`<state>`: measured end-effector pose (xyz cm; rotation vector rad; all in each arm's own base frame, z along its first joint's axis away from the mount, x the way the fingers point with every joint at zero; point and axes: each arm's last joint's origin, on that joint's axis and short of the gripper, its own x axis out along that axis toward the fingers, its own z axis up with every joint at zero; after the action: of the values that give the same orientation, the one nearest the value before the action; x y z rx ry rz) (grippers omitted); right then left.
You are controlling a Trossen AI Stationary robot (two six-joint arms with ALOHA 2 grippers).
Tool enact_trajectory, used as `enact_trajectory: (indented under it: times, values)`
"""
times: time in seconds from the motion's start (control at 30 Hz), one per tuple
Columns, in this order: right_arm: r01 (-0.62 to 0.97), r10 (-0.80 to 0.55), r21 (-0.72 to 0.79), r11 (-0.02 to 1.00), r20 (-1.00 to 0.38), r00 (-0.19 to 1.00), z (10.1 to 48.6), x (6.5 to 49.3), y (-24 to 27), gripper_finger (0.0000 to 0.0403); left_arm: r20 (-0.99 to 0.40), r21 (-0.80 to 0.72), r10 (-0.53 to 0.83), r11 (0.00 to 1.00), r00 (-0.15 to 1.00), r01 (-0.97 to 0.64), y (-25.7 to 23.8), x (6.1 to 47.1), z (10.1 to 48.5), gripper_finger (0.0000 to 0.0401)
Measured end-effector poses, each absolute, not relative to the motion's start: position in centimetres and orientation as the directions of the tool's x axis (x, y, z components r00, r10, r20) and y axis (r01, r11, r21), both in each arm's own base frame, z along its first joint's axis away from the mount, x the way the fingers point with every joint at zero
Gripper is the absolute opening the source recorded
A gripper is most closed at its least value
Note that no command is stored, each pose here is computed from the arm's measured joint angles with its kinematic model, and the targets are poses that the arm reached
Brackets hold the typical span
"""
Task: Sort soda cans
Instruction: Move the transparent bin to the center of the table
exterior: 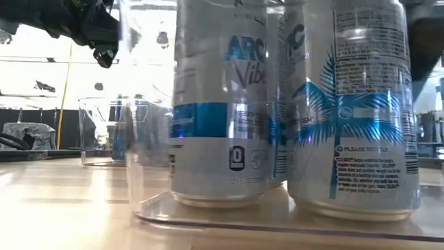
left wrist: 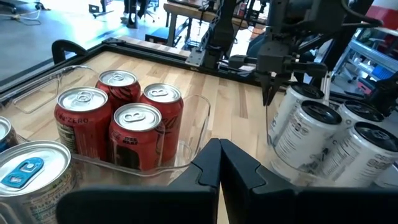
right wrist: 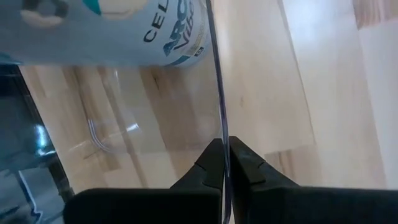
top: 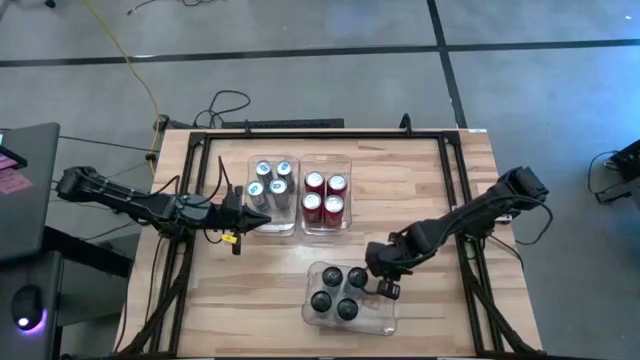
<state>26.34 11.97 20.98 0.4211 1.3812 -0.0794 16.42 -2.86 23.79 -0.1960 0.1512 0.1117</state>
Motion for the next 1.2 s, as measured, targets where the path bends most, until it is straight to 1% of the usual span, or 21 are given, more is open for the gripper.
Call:
enact_trajectory:
  times: [0.17, 0.37, 0.53, 0.6, 0.8, 1.0, 1.2]
  values:
    - [0.325, 0.180, 0.233, 0.916, -0.966, 0.185, 21.0, 25.7, 12.9, 0.0021, -0.157, -0.186, 0.095, 0.975, 0.983, -0.124, -2.9, 16.4, 23.8, 0.0000]
    - [0.385, 0.166, 0.215, 0.898, -0.974, 0.157, 20.9, 24.7, 14.4, 0.0020, -0.153, -0.177, 0.095, 0.977, 0.984, -0.122, -2.9, 16.4, 23.9, 0.0000]
    - [0.446, 0.150, 0.206, 0.871, -0.976, 0.158, 20.9, 23.8, 15.6, 0.0020, -0.157, -0.176, 0.092, 0.977, 0.983, -0.119, -2.9, 16.4, 23.8, 0.0000]
    - [0.466, 0.148, 0.206, 0.860, -0.976, 0.158, 20.9, 23.5, 16.1, 0.0020, -0.177, -0.171, 0.064, 0.981, 0.982, -0.095, -3.2, 16.3, 23.6, 0.0000]
    - [0.542, 0.137, 0.204, 0.815, -0.977, 0.162, 20.8, 22.5, 17.4, 0.0020, -0.296, -0.144, -0.078, 0.989, 0.952, 0.036, -5.1, 15.6, 22.5, 0.0000]
    - [0.637, 0.128, 0.206, 0.743, -0.978, 0.167, 20.8, 21.5, 18.7, 0.0020, -0.327, -0.140, -0.230, 0.971, 0.917, 0.193, -8.0, 15.2, 21.8, 0.0000]
    - [0.751, 0.107, 0.208, 0.627, -0.977, 0.182, 20.8, 21.0, 19.2, 0.0020, -0.364, -0.130, -0.260, 0.965, 0.895, 0.227, -9.9, 16.9, 20.1, 0.0000]
